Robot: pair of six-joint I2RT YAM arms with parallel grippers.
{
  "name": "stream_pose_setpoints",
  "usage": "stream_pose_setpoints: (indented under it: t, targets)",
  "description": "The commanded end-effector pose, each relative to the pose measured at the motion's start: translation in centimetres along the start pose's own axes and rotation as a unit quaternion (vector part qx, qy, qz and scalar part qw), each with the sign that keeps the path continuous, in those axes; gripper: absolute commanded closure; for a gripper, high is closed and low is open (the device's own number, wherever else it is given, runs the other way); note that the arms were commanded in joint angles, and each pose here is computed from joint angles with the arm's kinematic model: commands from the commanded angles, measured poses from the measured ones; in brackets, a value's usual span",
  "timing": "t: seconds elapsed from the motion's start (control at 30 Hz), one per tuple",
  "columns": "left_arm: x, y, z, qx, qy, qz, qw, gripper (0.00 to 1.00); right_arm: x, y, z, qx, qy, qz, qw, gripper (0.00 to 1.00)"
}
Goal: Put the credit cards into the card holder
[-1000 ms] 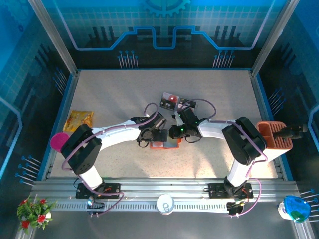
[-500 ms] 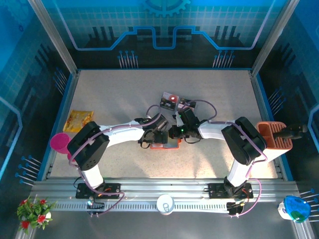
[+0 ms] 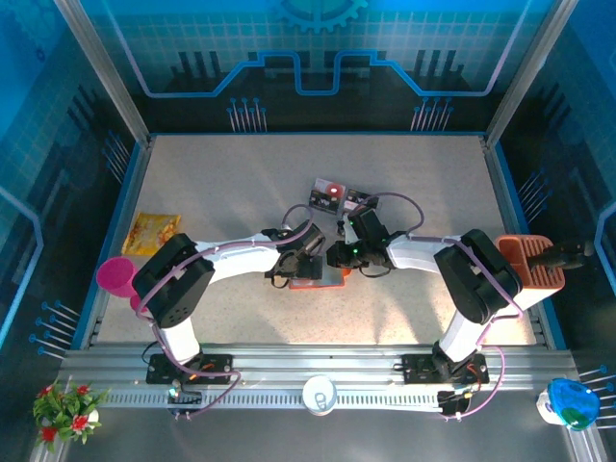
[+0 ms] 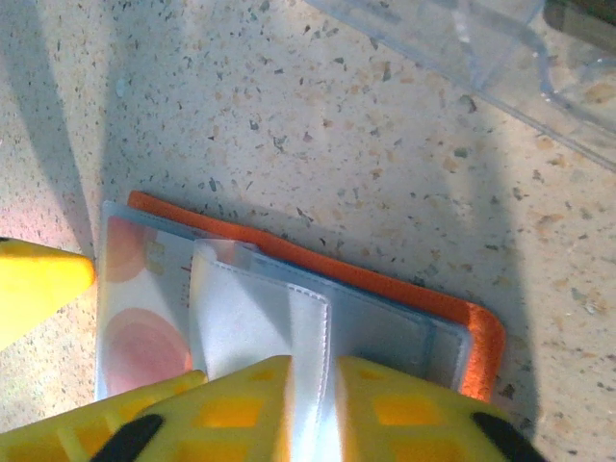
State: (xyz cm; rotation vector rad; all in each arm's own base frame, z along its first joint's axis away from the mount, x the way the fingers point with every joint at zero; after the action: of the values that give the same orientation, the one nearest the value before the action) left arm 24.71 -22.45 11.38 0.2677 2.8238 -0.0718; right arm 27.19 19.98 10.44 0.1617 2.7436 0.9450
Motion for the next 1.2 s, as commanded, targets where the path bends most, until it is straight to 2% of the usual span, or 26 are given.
stream_pose_setpoints:
  t: [0.0, 0.2, 0.43, 0.7, 1.17]
  targets:
    - [0.6, 0.2, 0.4, -0.023, 0.019, 0.02, 0.999, 0.01, 0.0, -0.5, 0.3, 0.006, 0.01, 0.01, 1.0, 0.75]
    - [0.6, 0.3, 0.3, -0.021, 0.017, 0.021, 0.999, 0.01, 0.2, -1.0, 1.3, 0.001, 0.024, 0.022, 0.999, 0.71]
    - [0.6, 0.3, -0.1, -0.018, 0.011, 0.021, 1.0, 0.01, -0.1, 0.1, 1.3, -0.044, 0.042, 0.029, 0.998, 0.72]
    - [-0.5, 0.7, -3.1, -0.002, -0.032, 0.013, 0.999, 0.01, -0.3, 2.0, -0.1, -0.072, 0.042, 0.025, 0.996, 0.74]
    - [0.1, 5.7, -6.6, 0.018, -0.081, -0.062, 0.995, 0.01, 0.6, 5.9, -0.1, -0.073, 0.055, -0.005, 0.996, 0.57]
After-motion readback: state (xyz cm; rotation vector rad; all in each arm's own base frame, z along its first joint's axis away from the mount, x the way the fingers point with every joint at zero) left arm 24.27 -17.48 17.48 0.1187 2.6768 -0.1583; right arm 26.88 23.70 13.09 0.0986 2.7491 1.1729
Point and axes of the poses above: each hand's point on the last joint's axis, 136 mm out from that joint toward the fingers, its own z axis out along the fingers, its own y axis along the line the jaws close on, x = y × z, the point moved 10 cm from there along -z, back along the fingers, and after that the axes turned 13 degrees about z, right-handed, at the moved point
